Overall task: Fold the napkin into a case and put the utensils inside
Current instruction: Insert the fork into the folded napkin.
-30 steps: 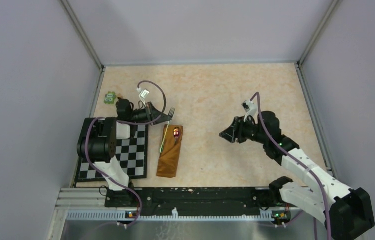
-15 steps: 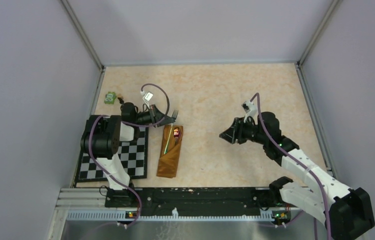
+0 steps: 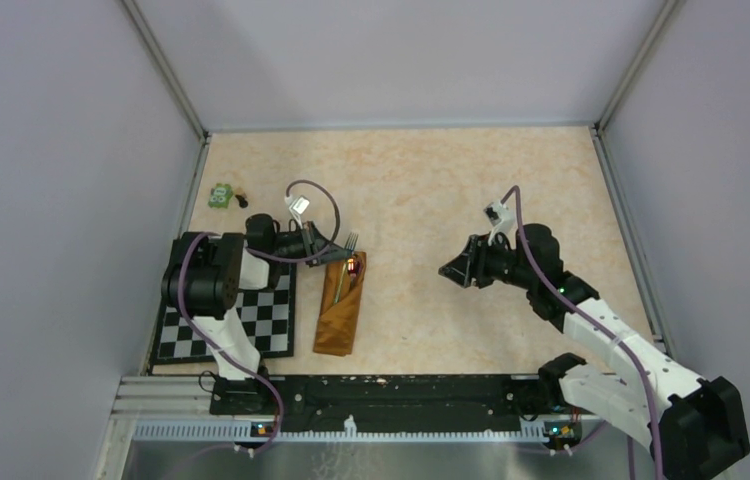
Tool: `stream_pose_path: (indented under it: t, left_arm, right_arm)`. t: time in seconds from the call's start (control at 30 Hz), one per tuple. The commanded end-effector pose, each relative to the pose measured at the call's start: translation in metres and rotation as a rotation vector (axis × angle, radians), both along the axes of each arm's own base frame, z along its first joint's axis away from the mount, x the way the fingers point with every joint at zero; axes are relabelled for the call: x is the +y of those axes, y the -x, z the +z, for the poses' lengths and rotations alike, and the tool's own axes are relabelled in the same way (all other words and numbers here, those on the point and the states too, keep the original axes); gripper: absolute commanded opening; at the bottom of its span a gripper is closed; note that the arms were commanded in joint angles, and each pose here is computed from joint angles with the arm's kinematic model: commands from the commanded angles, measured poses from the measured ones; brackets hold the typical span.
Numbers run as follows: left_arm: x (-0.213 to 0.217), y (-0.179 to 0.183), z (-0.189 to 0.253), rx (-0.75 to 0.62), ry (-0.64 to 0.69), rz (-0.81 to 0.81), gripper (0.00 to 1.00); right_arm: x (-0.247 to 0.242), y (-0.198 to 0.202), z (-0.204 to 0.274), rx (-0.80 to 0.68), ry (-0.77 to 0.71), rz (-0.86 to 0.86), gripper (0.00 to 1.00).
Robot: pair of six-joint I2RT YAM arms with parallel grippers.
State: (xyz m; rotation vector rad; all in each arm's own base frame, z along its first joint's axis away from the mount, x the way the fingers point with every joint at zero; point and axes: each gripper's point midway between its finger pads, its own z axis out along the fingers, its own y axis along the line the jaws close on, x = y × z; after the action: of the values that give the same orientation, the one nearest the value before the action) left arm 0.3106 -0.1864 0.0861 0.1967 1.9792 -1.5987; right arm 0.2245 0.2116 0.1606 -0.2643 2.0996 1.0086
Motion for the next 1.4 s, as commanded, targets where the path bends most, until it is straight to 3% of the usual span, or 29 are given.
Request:
stream_pose_path:
  t: [0.0, 1.1, 1.37]
  left_arm:
    - [0.003, 0.007, 0.001, -0.002, -0.040, 0.009, 0.00]
    - [0.028, 0.039, -0.031, 0.203, -0.066, 0.138, 0.00]
    - [0.029, 0.039, -0.041, 0.241, -0.070, 0.159, 0.06]
  right_arm:
    - [0.001, -0.002, 0.012, -0.042, -0.028, 0.004, 0.47]
    - [0.002, 0.000, 0.013, -0.033, -0.037, 0.011, 0.46]
    - [0.002, 0.001, 0.011, -0.031, -0.043, 0.012, 0.46]
